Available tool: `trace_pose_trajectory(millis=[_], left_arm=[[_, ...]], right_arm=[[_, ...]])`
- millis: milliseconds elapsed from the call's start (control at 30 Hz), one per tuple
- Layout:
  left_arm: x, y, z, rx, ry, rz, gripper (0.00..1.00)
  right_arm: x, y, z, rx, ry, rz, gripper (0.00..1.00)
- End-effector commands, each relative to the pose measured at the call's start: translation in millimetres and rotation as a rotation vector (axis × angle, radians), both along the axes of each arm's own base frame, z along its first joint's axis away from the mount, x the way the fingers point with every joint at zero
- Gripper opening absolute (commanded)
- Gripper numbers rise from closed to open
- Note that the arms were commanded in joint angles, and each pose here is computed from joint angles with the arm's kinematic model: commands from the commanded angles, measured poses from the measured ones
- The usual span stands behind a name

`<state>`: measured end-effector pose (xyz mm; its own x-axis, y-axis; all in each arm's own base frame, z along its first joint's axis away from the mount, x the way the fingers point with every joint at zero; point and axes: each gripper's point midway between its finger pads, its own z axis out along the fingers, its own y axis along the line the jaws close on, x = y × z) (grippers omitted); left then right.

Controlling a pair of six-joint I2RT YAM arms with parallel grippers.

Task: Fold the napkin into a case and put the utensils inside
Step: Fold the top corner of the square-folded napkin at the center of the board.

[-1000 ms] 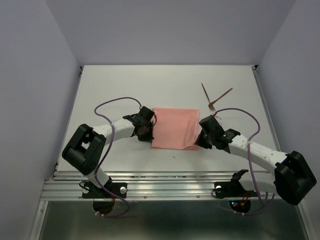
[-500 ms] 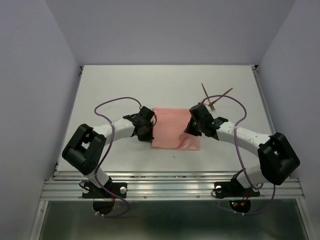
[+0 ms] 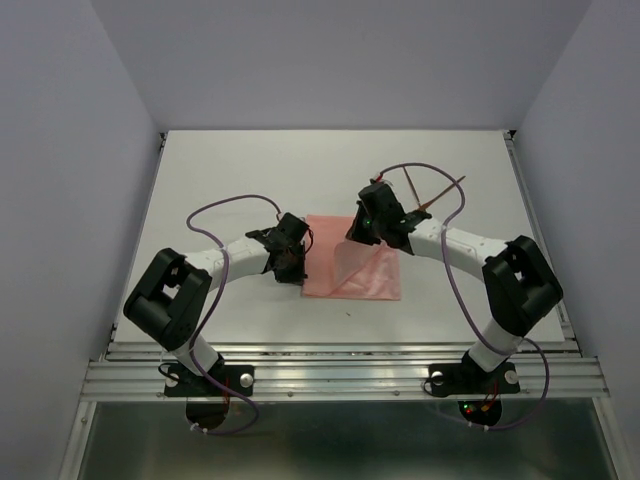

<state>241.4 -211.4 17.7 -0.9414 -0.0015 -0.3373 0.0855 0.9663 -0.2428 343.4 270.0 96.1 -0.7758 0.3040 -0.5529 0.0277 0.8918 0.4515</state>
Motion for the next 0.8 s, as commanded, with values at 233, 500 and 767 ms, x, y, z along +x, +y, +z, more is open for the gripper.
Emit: trace_pose_trajectory(millis=[233, 500, 767], left_arm=[[-5.0, 8.2, 8.7, 0.016, -0.018, 0.02, 0.0], [-7.5, 9.4, 8.4, 0.011, -0.022, 0.013, 0.0], [-10.4, 9.4, 9.4, 0.001, -0.021, 0.006, 0.0]], right_arm=[[41.4, 56.3, 25.5, 0.11, -0.085, 0.103, 0.01], [57.8, 76.5, 21.5, 0.122, -0.091, 0.115, 0.01], [76.6, 90.7, 7.3, 0.115, -0.094, 0.122, 0.01]])
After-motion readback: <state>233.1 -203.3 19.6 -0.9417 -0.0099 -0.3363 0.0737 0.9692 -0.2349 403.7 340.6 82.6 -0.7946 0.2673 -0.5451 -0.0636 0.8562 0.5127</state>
